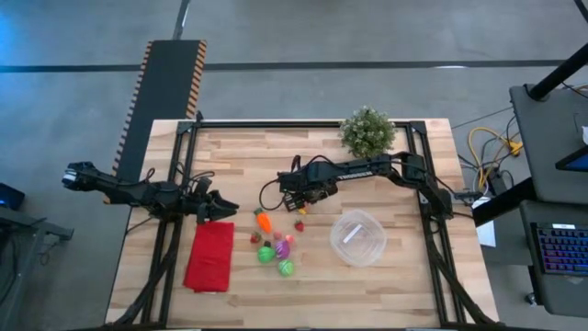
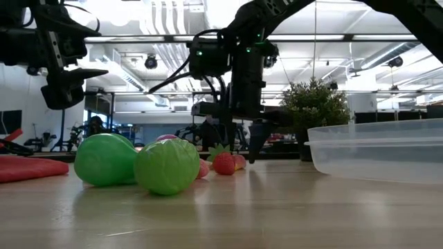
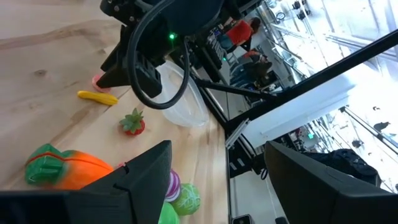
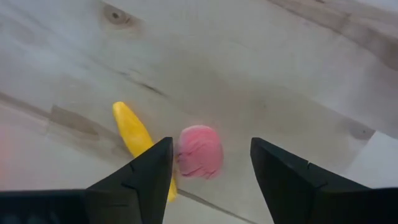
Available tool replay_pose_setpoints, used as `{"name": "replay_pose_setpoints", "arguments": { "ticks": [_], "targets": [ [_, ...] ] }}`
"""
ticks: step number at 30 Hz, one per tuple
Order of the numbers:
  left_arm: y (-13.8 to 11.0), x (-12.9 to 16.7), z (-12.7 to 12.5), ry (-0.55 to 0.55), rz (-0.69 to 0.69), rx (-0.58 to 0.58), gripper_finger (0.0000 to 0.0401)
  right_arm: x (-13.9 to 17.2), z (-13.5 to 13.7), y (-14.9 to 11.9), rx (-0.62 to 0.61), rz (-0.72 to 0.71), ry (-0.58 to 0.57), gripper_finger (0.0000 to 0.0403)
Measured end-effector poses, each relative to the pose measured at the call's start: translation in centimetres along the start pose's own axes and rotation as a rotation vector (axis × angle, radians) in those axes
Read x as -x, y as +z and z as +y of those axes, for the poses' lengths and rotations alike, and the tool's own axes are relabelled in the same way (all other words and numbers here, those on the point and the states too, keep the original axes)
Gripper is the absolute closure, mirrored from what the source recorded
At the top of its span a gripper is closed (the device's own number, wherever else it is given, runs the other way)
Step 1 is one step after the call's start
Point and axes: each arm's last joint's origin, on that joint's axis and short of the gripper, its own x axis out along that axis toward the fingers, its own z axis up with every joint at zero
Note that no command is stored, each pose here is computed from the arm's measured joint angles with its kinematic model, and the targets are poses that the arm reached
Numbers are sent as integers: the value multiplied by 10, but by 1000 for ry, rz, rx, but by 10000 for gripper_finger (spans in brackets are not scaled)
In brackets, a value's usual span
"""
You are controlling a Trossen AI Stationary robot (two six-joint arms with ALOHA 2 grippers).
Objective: Pick and placing Produce into tupperware
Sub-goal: Put the top pink peach into the transparent bin
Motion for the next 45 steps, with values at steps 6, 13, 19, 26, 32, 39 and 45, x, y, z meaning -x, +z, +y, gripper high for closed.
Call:
{"name": "replay_pose_setpoints", "arguments": {
  "ticks": [6,13,19,26,32,39,45],
  "targets": [
    [-1,0,2,22,14,-5,157,0,4,-5,-2,0,20,195],
    [-2,0,3,32,22,-4,157,-4,5,-11,3,6,6,196],
    [-2,0,3,31,22,-4,157,-5,4,-10,9,-16,-6,220],
    [-2,0,3,33,23,-4,157,-5,6,-9,26,-21,16,252],
    [-2,0,4,36,25,-5,157,-5,6,-9,32,-24,13,277],
    [-2,0,4,36,24,-2,157,3,11,-17,91,-26,22,311],
    [-2,0,4,36,24,-2,157,52,10,-40,135,-64,26,292]
  ]
}}
